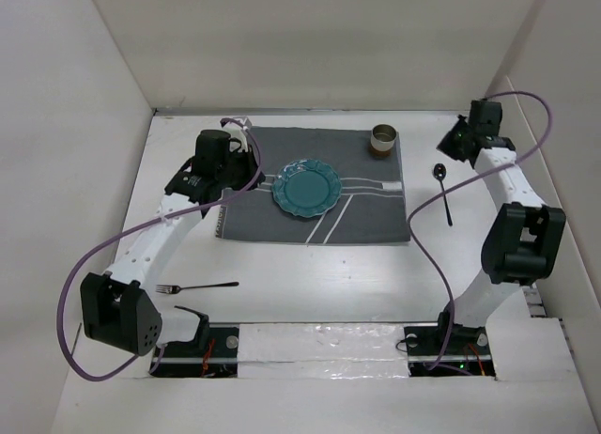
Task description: Set the dinner table for one person
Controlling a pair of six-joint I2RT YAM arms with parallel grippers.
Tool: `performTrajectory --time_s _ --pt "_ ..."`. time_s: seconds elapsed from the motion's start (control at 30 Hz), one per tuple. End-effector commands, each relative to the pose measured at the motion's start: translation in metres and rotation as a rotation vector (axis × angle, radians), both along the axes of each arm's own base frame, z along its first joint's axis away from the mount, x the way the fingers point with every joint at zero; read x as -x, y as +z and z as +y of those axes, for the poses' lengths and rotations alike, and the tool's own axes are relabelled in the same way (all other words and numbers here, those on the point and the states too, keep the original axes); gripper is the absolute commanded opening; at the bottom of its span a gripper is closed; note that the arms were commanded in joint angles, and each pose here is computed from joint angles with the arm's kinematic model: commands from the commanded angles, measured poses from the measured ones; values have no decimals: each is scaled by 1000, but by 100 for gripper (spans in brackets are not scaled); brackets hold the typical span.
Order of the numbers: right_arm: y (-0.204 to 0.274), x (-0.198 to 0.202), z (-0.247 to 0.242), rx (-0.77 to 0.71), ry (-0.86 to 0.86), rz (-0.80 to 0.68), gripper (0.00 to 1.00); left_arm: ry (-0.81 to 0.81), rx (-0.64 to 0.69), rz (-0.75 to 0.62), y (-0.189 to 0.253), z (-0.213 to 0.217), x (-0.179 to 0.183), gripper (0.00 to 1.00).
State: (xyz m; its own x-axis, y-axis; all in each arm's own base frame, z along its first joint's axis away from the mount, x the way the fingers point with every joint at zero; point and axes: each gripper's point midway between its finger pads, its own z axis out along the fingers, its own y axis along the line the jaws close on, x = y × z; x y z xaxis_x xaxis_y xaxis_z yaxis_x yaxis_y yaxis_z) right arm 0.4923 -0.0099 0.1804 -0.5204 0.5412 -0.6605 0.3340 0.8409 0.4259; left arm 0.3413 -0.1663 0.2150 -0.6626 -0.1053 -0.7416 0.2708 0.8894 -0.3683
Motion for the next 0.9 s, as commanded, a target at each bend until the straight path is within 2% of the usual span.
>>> performTrajectory --time_s 0.0,0.03,0.07,0.1,0.2,0.43,0.7,0.77,0.87 --pt "-18 12 -37 35 -107 13 0 -36 68 -64 21 -11 1 0" --pt "-38 29 -48 64 -148 98 2 -36 74 -64 20 -12 1 0" --pt "-47 36 -58 93 -168 135 11 -38 77 -72 23 -12 2 0" --pt "-59 45 -60 109 -167 185 32 -41 83 -73 23 -13 4 0" --pt "-94 58 -63 120 -126 310 53 -46 88 -72 20 -12 8 0" --pt "-130 71 -76 183 -153 454 55 -61 93 -87 24 -11 15 0" --pt "-149 66 -88 236 -154 566 54 -61 101 -96 27 -10 21 0" --pt "-150 58 -89 235 -141 569 52 -66 107 -93 26 -12 21 0" --pt "-154 54 -87 229 -108 599 42 -69 119 -93 26 -14 20 0"
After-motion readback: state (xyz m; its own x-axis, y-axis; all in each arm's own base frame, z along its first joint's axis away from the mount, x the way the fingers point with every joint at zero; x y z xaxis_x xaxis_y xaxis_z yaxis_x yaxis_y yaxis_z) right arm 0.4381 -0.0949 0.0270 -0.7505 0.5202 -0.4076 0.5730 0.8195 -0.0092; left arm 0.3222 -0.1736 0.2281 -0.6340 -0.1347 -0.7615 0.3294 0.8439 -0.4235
